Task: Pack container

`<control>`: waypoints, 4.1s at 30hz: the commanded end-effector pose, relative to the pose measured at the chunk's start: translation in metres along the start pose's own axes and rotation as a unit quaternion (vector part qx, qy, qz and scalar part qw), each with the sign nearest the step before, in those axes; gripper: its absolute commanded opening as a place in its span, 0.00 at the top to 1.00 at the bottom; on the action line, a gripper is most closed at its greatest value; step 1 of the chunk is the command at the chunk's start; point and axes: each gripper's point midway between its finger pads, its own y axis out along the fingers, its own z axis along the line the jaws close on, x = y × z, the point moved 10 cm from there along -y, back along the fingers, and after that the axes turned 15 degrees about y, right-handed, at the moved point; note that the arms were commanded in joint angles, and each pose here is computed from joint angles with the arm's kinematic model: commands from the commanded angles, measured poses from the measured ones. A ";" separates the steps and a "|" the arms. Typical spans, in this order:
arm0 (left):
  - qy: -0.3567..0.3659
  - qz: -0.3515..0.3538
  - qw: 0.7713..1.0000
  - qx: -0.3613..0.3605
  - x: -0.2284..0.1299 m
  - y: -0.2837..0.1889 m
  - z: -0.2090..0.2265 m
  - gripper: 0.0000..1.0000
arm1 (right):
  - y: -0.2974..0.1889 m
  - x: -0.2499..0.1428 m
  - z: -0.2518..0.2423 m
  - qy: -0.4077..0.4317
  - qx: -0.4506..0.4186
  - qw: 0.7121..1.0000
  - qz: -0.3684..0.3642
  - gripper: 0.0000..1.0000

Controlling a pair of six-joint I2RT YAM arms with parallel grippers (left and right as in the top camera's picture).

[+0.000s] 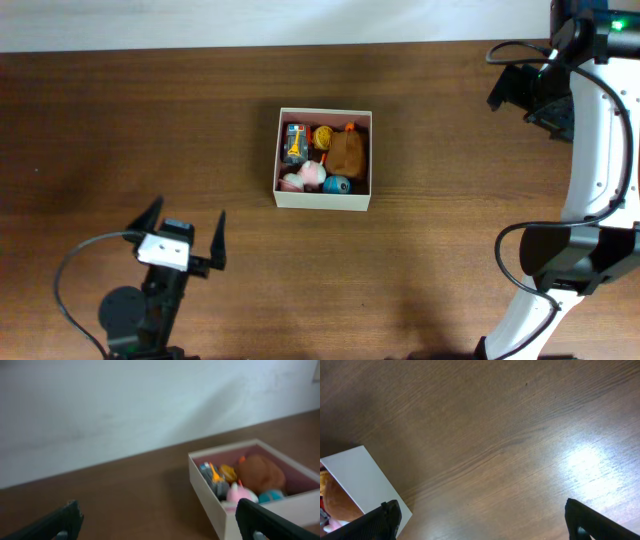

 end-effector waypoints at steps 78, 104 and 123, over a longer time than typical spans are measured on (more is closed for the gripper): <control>0.007 0.042 0.996 0.084 -0.063 -0.014 -0.022 0.00 | -0.070 -0.058 0.016 -0.067 0.071 0.993 -0.059 0.01; 0.007 0.041 0.996 0.084 -0.063 -0.014 -0.022 0.00 | -0.049 -0.187 -0.098 -0.023 0.454 0.749 -0.482 0.01; 0.007 0.041 0.996 0.084 -0.063 -0.014 -0.022 0.01 | 0.086 -0.227 -0.147 -0.076 0.427 0.775 -0.461 0.01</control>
